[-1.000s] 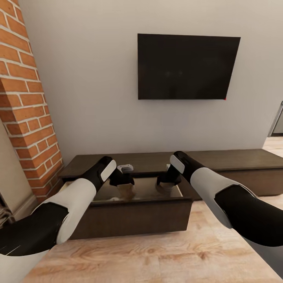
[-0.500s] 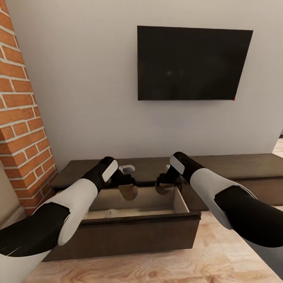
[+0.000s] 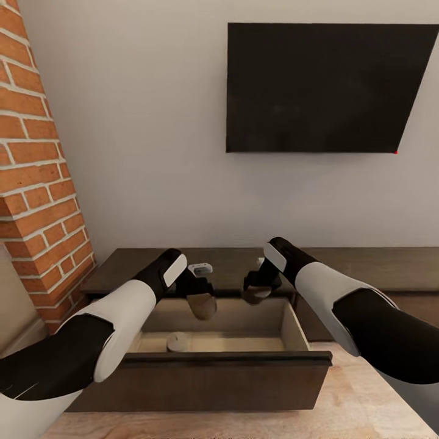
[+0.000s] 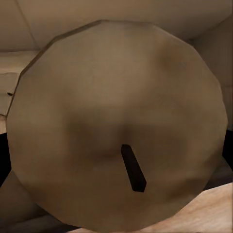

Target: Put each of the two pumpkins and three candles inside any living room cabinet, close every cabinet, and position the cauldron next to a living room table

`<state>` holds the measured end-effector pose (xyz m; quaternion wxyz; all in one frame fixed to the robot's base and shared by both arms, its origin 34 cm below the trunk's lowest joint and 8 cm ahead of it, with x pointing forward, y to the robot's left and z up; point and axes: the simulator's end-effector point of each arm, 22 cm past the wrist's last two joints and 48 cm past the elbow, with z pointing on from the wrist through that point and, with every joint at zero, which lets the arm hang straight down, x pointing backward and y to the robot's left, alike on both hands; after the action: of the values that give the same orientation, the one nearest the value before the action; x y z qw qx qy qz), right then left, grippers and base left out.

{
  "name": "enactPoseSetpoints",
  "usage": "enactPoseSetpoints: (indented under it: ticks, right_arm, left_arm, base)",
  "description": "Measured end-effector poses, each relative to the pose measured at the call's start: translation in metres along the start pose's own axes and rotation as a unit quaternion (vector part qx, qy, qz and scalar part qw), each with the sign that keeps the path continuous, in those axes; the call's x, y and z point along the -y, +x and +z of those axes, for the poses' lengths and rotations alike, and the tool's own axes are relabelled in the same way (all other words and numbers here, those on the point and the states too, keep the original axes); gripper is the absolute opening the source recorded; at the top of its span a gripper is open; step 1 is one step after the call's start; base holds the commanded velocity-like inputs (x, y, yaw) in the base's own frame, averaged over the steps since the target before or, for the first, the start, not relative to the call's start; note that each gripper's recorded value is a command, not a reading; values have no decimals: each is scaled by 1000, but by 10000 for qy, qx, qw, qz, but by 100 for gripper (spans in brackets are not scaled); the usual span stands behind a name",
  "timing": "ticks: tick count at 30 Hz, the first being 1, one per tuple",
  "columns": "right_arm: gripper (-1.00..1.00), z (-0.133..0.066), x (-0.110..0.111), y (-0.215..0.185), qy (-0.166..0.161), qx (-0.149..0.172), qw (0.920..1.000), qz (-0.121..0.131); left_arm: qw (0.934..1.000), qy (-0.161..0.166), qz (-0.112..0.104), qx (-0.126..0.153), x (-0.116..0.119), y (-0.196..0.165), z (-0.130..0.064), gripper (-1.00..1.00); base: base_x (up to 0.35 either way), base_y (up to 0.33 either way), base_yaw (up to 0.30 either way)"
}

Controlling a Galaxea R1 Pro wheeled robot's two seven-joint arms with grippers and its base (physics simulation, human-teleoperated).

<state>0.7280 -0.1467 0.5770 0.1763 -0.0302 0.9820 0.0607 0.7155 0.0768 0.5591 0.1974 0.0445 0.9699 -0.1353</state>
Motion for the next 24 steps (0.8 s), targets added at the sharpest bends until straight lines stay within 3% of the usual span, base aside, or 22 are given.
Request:
enactPoseSetpoints:
  ticks: [5,16,24]
  right_arm:
    - [-100,11,10,14,105,-199,9997,53]
    - [-100,23,10,26,77,-341,9993,86]
    - [-100,30,-23,17,-106,-39,9999,-4]
  left_arm:
    - [10000,46,-2,-29,3,2,3,-100]
    - [10000,43,-11,-68,2,5,7,-100]
    - [10000,36,-10,-82,1,6,9,-100]
  base:
    - [1,0,-190]
    - [0,0,-47]
    - [0,0,19]
